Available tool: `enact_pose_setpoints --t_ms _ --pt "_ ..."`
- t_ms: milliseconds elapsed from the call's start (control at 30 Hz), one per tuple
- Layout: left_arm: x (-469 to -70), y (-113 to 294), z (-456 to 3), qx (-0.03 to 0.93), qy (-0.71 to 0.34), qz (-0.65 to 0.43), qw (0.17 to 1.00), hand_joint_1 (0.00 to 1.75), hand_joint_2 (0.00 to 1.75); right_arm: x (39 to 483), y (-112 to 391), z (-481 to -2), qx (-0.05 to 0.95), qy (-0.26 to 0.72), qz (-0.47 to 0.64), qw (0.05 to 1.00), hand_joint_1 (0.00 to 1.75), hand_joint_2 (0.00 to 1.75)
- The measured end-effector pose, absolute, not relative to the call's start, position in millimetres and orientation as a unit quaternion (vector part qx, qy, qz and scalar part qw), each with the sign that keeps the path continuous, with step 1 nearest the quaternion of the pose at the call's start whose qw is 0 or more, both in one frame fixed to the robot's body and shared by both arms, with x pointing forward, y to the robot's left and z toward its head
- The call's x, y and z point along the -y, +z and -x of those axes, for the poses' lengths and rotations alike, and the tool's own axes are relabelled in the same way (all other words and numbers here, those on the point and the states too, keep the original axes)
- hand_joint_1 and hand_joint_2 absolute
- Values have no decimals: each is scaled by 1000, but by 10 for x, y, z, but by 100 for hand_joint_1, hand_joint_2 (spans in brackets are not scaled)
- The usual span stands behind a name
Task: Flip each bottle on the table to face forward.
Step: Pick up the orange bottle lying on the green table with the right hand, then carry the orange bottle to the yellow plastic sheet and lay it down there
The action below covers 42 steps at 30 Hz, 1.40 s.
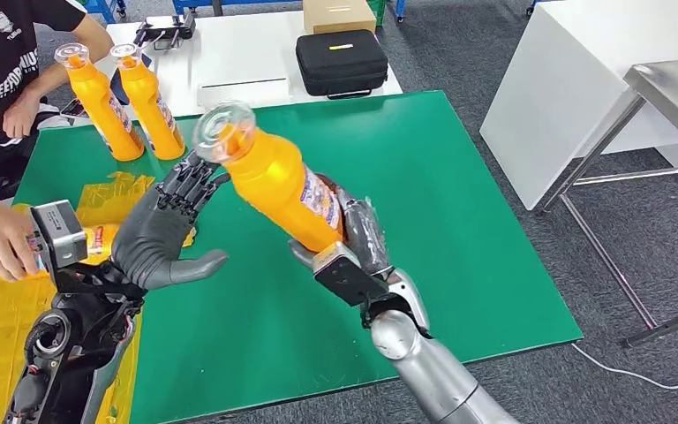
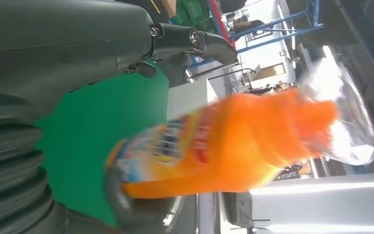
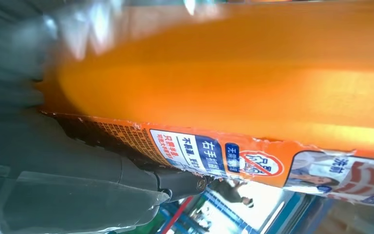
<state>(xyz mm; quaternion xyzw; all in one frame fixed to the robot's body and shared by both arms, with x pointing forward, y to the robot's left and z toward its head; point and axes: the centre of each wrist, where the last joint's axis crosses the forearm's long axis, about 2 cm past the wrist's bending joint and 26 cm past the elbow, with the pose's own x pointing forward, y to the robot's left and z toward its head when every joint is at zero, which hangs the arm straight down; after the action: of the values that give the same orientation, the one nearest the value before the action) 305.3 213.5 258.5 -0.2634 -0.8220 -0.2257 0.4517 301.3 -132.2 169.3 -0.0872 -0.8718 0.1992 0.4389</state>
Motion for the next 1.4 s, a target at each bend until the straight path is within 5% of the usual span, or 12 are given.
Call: enact_pose_setpoints --t_ms 667,700,800,833,1400 --pt "-2032 2605 -3068 823 -212 288 442 0 175 972 1605 -3014 833 342 72 428 175 175" --pt "-2027 2606 -3065 823 -212 288 441 21 175 961 1610 -3014 833 345 71 426 175 175" --pt "-2012 2610 -3059 827 -209 282 440 151 175 928 1635 -3017 834 349 68 421 175 175" --pt "-2009 2609 -3058 828 -208 280 439 174 175 921 1644 -3019 835 350 68 420 175 175" --pt "-1945 2672 -3079 838 -208 278 420 175 175 926 1735 -3022 845 328 66 418 175 175"
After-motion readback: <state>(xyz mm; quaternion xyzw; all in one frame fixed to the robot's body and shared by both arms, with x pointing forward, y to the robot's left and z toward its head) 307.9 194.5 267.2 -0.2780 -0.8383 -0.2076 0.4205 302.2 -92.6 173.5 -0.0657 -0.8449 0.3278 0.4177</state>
